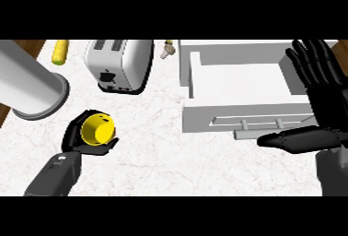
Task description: Pick up the cup, place it into the drawer and close the drawer
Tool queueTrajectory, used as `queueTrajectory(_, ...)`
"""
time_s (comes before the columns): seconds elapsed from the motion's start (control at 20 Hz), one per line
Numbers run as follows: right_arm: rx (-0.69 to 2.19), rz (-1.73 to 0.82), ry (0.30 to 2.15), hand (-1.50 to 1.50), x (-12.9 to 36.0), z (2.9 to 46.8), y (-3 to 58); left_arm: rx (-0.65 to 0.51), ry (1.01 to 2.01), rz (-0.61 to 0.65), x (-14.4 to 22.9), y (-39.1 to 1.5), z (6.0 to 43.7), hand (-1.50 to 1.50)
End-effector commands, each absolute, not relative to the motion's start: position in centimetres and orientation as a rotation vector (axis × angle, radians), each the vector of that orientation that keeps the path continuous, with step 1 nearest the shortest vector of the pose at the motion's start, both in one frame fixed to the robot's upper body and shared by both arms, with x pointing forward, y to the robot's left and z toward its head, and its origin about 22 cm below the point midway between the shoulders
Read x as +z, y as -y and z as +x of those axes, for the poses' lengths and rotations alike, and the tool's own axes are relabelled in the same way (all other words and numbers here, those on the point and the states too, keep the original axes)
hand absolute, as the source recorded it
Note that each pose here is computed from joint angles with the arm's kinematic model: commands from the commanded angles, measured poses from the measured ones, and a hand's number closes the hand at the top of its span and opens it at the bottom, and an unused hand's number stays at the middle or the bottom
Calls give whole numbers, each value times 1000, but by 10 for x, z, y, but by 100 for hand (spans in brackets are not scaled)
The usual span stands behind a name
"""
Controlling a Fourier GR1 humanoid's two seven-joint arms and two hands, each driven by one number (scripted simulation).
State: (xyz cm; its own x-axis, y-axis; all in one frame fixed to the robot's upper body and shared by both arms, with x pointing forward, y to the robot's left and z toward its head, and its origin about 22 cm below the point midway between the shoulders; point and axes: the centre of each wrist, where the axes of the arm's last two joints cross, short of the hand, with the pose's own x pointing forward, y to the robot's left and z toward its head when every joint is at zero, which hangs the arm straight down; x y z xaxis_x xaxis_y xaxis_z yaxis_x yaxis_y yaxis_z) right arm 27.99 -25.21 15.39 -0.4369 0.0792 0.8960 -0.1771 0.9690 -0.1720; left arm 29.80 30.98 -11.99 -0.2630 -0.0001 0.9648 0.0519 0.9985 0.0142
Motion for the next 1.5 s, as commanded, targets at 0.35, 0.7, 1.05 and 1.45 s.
queueTrajectory(0.35, 258, 55, 1989, -150, 142, 275, 272, 248, 2082, 12, -124, -265, 305, 150)
queueTrajectory(0.7, 250, 30, 1963, -150, 134, 269, 258, 63, 2143, -183, -68, -239, 358, 150)
queueTrajectory(1.05, 258, -14, 1974, -150, 154, 267, 273, -54, 2166, -298, 20, -176, 407, 150)
queueTrajectory(1.45, 252, 15, 1990, -150, 147, 281, 278, -129, 2149, -261, 127, -100, 435, 150)
